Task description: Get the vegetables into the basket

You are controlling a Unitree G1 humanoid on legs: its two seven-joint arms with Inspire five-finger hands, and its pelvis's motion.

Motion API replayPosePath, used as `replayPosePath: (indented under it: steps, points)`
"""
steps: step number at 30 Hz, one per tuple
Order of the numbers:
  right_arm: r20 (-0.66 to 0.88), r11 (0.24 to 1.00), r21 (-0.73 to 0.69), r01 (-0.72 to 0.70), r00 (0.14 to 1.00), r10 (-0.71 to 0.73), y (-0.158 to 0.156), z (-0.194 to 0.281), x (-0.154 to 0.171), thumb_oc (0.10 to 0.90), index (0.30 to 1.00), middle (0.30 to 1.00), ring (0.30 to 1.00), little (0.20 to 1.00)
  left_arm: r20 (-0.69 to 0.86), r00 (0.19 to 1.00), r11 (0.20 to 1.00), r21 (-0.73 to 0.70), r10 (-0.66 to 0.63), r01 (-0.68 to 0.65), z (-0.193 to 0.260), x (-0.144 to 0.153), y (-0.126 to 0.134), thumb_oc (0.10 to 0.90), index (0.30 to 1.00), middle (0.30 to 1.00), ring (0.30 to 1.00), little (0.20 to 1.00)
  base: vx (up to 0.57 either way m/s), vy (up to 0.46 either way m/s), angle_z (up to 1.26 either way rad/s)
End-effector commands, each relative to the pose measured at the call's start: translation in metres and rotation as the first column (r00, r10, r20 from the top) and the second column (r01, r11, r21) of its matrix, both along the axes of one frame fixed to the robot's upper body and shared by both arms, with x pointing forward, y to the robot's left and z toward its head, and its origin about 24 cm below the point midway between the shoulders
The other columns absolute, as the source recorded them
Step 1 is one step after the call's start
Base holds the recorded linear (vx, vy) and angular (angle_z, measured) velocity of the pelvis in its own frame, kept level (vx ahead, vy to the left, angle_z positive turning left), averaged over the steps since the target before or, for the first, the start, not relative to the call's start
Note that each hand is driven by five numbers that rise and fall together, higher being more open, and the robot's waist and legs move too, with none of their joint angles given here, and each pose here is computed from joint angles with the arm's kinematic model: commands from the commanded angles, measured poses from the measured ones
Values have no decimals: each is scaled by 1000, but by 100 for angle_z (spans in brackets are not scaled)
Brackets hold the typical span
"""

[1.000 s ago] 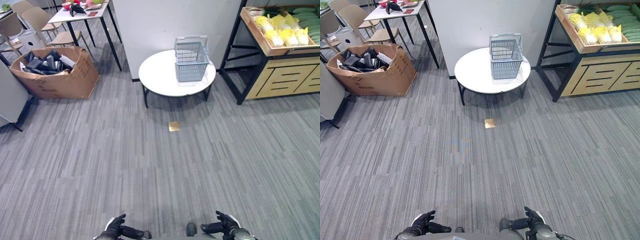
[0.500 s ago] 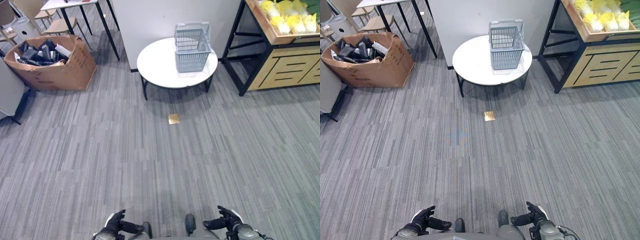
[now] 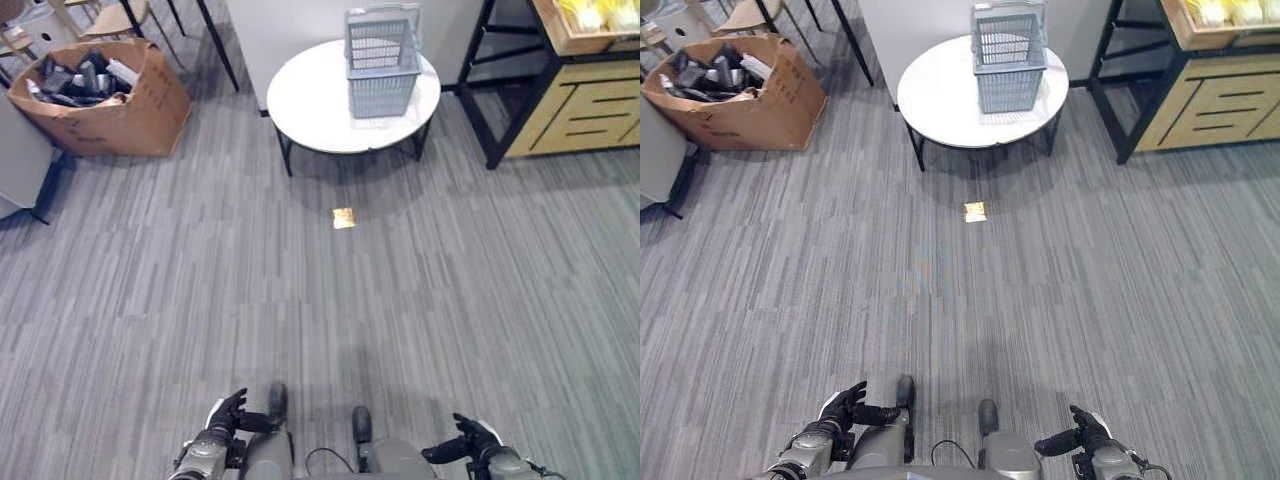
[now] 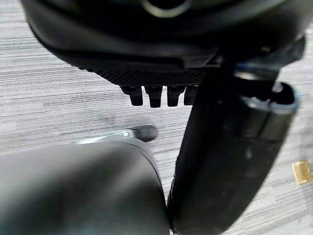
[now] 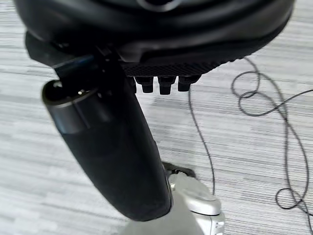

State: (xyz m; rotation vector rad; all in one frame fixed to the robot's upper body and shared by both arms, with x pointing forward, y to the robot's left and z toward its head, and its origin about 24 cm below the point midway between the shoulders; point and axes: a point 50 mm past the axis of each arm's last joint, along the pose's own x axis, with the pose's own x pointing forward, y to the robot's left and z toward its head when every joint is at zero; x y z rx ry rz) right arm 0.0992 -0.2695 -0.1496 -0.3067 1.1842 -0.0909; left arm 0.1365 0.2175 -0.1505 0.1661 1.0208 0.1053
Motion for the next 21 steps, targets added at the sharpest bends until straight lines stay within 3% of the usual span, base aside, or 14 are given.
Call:
replayPosePath:
  steps: [1,8,16,21]
  points:
    - [17,1000,15,6,1000,-6,-2,1,-5,900,1000,1000,1000,1000,-112,994,999,38,9,-5,-9,-36,10,900,1000,1000,1000,1000,327,244,-66]
    - [9,998,27,-53,999,53,10,-3,-5,900,1000,1000,1000,1000,-133,991,997,65,-29,38,-10,-40,12,900,1000,1000,1000,1000,162,228,-59]
    - [39,984,34,-175,984,174,28,-2,15,900,1000,1000,1000,1000,-91,993,992,97,-77,86,-3,-23,19,900,1000,1000,1000,1000,58,198,-17]
    - [66,988,41,-150,987,147,31,-1,23,900,1000,1000,1000,1000,-92,992,989,109,-87,97,-1,-19,23,900,1000,1000,1000,1000,51,169,-12]
